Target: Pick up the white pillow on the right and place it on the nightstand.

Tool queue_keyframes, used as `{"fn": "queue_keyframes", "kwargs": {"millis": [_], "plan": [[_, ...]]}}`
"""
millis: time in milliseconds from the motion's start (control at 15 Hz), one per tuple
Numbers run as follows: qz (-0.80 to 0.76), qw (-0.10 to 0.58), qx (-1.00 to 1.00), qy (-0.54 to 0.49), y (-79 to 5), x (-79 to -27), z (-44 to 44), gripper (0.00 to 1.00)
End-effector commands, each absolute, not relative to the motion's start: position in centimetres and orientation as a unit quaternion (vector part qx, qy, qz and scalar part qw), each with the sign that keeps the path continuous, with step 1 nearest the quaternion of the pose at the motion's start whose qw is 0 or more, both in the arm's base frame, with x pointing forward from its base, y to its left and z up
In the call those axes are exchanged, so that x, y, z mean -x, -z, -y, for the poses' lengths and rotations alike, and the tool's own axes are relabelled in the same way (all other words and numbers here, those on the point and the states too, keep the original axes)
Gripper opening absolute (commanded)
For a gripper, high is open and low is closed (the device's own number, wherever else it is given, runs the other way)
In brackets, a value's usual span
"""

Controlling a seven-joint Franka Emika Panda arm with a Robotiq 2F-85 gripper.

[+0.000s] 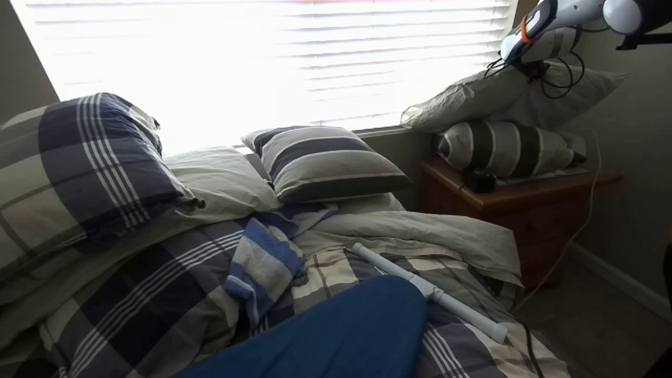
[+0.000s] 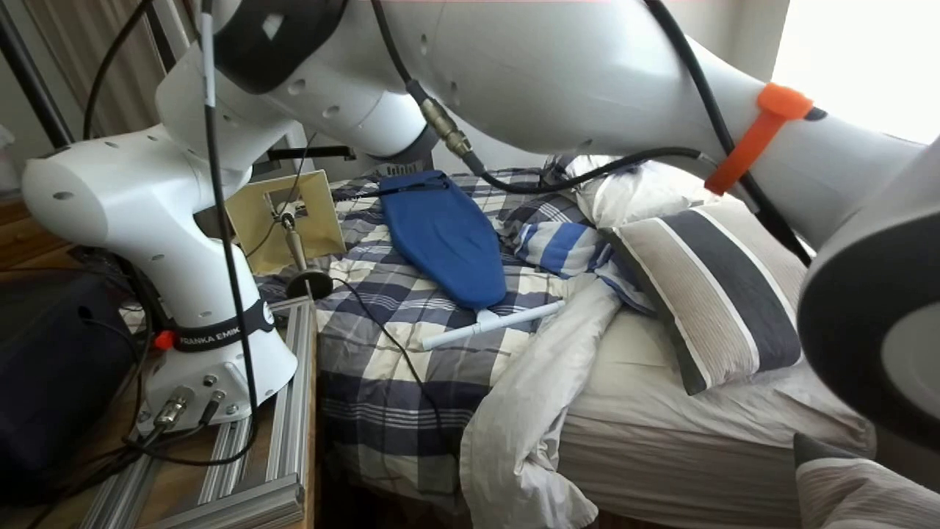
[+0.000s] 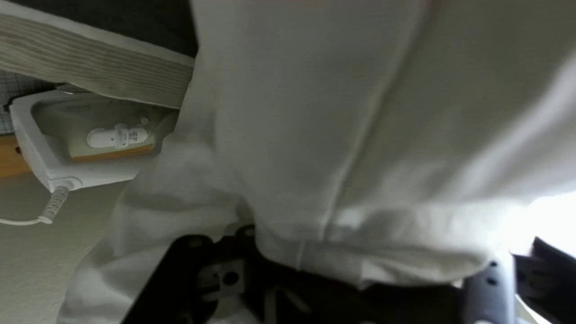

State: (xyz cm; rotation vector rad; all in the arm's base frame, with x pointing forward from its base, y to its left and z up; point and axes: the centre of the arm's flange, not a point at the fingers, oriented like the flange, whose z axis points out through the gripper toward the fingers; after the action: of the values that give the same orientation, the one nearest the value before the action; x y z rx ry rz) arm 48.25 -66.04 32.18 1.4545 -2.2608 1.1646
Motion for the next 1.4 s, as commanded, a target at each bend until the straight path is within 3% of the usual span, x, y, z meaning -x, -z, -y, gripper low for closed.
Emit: {"fn": "queue_keyframes", "kwargs": {"millis": [0,400,733,1333], "plan": [[0.744,0.144,-0.557,-0.34,-35.6,-46.6,63.9,1.0],[0.775,0.224,-0.557,-0.199,-38.1,-44.8,63.0,1.0],[0.776,0.225,-0.586,-0.066,-38.9,-44.4,60.5,1.0],[0.779,0.213,-0.586,-0.064,-38.0,-45.8,59.7,1.0]]}}
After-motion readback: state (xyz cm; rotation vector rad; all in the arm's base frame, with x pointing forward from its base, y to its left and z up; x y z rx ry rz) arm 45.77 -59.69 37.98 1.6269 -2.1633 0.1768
